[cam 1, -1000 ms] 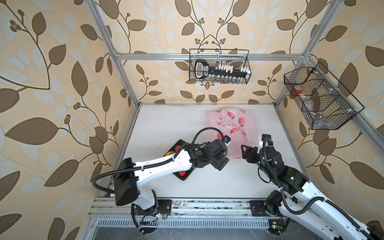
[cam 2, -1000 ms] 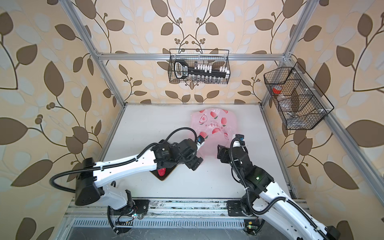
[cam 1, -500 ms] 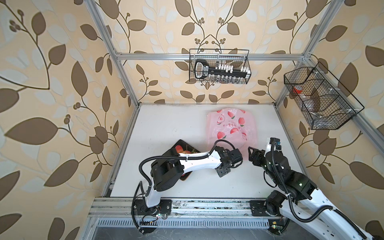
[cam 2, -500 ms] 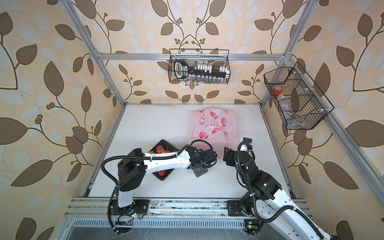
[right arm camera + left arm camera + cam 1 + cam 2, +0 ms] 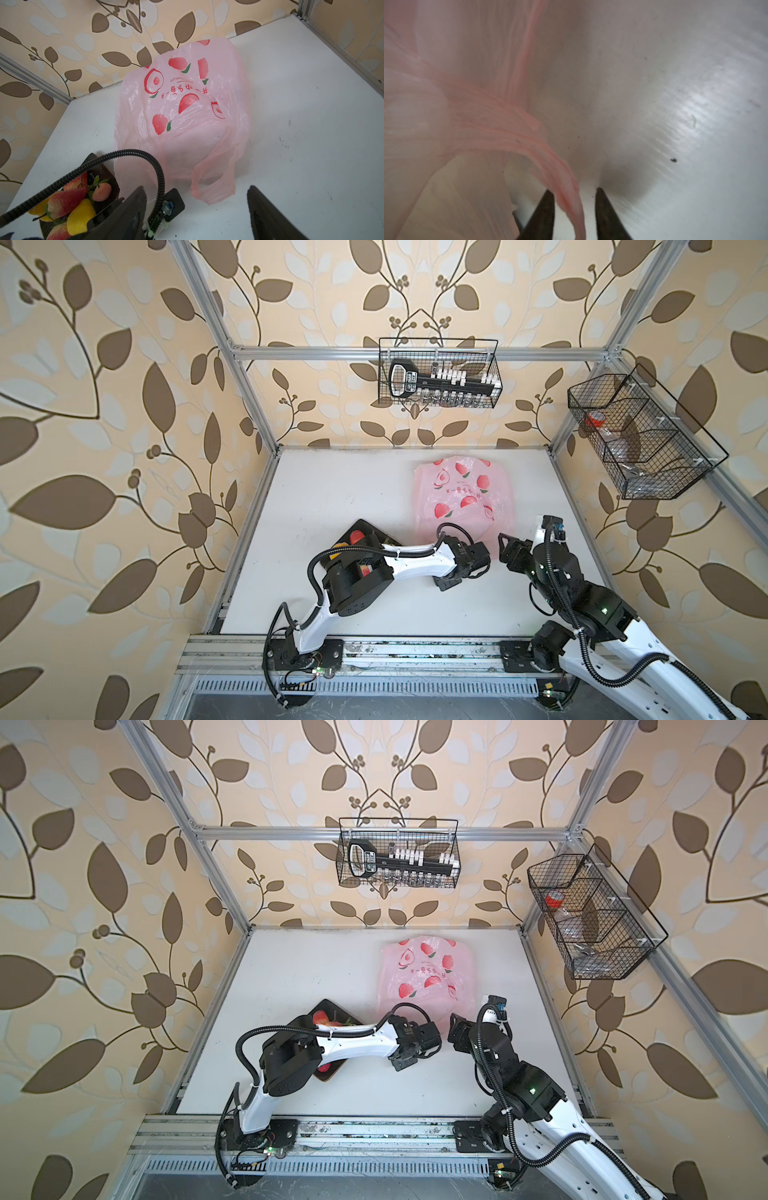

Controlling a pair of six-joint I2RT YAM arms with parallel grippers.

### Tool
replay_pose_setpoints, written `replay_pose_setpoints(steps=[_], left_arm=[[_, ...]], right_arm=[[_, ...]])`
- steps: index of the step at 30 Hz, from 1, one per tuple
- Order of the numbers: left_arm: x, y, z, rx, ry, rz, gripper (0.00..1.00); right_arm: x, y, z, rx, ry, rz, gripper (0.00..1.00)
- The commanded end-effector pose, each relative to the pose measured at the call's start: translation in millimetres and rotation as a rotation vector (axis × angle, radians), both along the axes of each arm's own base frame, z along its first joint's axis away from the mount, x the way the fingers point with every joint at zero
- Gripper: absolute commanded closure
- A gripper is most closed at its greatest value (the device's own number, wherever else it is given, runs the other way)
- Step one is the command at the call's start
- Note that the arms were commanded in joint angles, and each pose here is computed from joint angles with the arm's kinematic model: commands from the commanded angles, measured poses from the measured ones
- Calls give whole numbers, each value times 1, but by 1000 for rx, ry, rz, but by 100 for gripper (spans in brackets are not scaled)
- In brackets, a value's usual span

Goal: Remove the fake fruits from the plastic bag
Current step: 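Grasp the bag handle with the left gripper while the right reaches into the bag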

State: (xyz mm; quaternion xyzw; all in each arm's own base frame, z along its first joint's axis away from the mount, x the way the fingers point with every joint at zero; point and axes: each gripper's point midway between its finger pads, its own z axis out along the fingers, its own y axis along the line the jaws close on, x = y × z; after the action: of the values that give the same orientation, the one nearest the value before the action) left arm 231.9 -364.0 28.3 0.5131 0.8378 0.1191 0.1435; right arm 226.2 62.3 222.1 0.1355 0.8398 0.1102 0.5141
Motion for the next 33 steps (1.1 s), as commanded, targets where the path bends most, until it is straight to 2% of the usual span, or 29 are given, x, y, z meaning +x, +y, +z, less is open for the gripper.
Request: replay_pose_setpoints(steps=[1, 4, 6, 10, 15, 21, 26, 33], left_arm=[[13, -2, 27, -11, -67, 23, 82], [17, -6, 52, -78, -113, 43, 90], [20, -10, 75, -163, -150, 63, 100], [25, -11, 125, -339, -241, 118, 100], [28, -9, 185, -617, -329, 216, 100], [27, -10, 223, -905, -313, 304, 100], [26, -16, 227, -963, -279, 315, 100], [28, -17, 228, -1015, -264, 365, 100]], right_arm=[[-3, -8, 12, 5, -22, -33, 23], [-2, -8, 11, 4, -20, -35, 23], [0, -6, 9, 5, -16, -32, 23], [7, 5, 6, 20, -11, -2, 23], [22, 28, 0, 47, -4, 50, 23], [49, 58, -15, 87, 25, 121, 25], [81, 75, -24, 118, 5, 158, 30], [110, 101, -66, 149, 78, 217, 50]])
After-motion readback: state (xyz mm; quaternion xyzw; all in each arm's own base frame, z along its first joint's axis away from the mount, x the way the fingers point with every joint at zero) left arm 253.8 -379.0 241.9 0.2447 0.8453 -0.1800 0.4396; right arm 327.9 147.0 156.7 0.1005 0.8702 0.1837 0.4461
